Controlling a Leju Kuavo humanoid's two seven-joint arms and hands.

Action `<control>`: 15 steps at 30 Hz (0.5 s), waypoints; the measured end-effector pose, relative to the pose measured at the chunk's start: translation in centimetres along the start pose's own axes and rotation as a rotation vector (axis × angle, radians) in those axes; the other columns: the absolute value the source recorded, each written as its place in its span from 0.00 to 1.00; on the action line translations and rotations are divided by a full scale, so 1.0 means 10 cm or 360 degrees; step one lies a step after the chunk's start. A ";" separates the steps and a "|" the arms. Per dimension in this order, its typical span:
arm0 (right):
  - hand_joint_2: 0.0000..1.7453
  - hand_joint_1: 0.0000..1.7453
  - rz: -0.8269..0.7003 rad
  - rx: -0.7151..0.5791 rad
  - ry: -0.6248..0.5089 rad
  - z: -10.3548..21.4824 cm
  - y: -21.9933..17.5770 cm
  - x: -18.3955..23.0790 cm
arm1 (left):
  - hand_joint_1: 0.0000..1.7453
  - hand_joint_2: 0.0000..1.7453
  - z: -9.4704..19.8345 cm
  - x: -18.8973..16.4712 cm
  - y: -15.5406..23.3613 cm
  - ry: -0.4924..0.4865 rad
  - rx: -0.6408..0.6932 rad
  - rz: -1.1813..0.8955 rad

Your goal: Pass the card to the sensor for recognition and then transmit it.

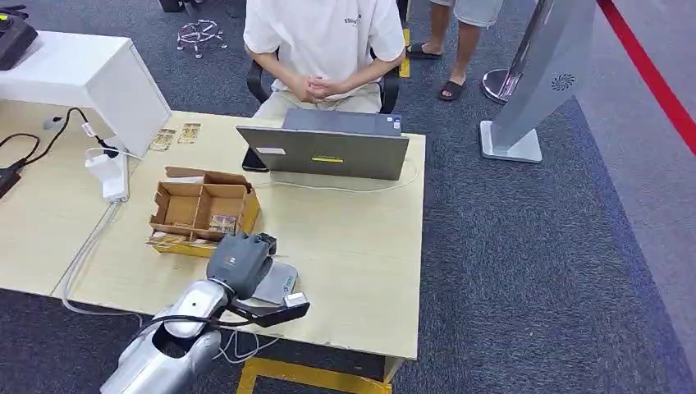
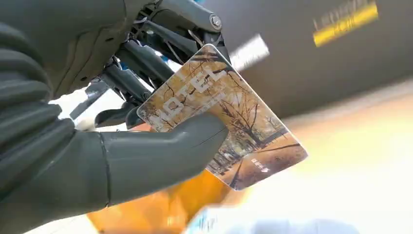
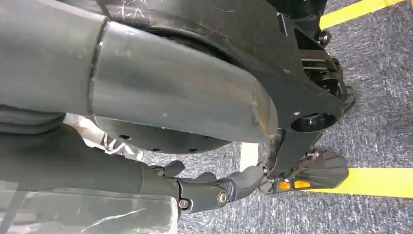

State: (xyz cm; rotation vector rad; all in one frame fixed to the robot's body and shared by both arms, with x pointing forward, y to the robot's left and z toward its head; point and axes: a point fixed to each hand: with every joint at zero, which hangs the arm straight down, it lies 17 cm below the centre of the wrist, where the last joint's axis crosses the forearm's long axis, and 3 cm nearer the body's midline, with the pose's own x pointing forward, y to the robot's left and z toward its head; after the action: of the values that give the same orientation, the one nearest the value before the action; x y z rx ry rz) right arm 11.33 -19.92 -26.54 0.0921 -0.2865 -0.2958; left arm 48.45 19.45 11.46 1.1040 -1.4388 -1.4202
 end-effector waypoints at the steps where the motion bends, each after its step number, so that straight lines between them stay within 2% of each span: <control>1: 0.00 0.00 -0.0005 -0.0001 0.0005 0.00 0.00 0.00 | 1.00 1.00 0.01 0.00 -0.08 0.0011 -0.0037 0.0000; 8: 0.00 0.00 -0.0019 -0.0004 0.0014 0.00 -0.01 -0.02 | 1.00 1.00 0.04 -0.02 -0.34 0.0048 -0.0173 -0.0003; 15: 0.00 0.00 -0.0020 -0.0005 0.0014 0.00 -0.01 -0.02 | 1.00 1.00 0.04 -0.02 -0.36 0.0049 -0.0180 -0.0002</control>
State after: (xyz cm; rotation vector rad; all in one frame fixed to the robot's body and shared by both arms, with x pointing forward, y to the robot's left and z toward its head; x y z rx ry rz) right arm 11.14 -19.98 -26.60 0.0924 -0.2765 -0.3082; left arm 48.31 19.84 7.87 1.0513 -1.3200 -1.4608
